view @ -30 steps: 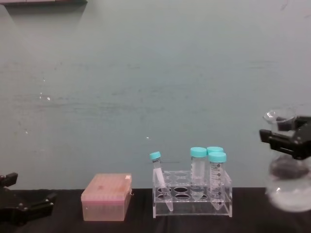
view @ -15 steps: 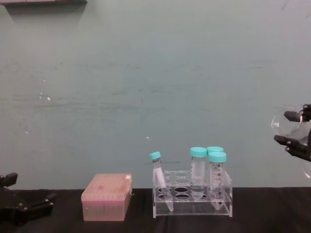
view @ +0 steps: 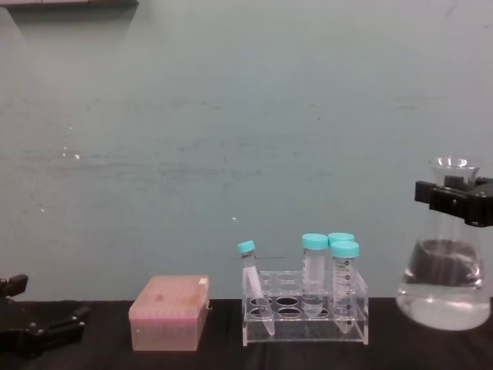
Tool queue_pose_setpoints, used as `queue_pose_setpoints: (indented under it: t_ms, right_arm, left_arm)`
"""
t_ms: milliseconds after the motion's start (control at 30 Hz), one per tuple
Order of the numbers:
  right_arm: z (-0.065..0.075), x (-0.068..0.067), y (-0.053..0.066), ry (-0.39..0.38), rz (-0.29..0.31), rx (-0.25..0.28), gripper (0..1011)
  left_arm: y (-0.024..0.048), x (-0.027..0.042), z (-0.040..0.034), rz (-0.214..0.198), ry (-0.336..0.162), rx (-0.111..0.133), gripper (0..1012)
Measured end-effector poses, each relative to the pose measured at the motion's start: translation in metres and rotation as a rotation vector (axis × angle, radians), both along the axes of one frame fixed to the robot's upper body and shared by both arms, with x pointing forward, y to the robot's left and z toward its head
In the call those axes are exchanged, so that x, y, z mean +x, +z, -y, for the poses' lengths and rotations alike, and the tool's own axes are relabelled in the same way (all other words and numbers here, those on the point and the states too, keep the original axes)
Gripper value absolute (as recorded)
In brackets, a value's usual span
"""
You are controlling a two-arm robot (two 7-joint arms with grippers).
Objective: Pick up the beaker with the right gripper, shake it three times, and then put it down.
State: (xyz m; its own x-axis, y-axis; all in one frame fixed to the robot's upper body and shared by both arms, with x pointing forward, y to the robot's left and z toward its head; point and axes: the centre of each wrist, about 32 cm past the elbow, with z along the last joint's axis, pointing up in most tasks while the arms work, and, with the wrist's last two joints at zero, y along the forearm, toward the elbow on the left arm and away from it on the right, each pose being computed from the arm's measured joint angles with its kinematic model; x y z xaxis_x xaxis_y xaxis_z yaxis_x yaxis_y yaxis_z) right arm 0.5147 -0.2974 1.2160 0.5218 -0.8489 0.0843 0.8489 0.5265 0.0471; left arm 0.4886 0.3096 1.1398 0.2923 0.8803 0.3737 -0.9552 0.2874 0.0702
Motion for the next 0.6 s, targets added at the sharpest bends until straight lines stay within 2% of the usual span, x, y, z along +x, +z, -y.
queue_pose_setpoints:
  t_ms: [67,167,600]
  right_arm:
    - [-0.0021,-0.0010,-0.0011,0.006,-0.027,0.039,458]
    - [-0.0041,-0.0026,-0.0019,0.013,-0.049,0.056,458]
    - [-0.0083,-0.0057,-0.0049,0.017,-0.080,0.047,458]
  left_arm:
    - [0.0000,0.0000,0.0000,0.000,0.000,0.000,1000]
    - [0.0000,0.0000,0.0000,0.000,0.000,0.000,1000]
    - [0.0000,0.0000,0.0000,0.000,0.000,0.000,1000]
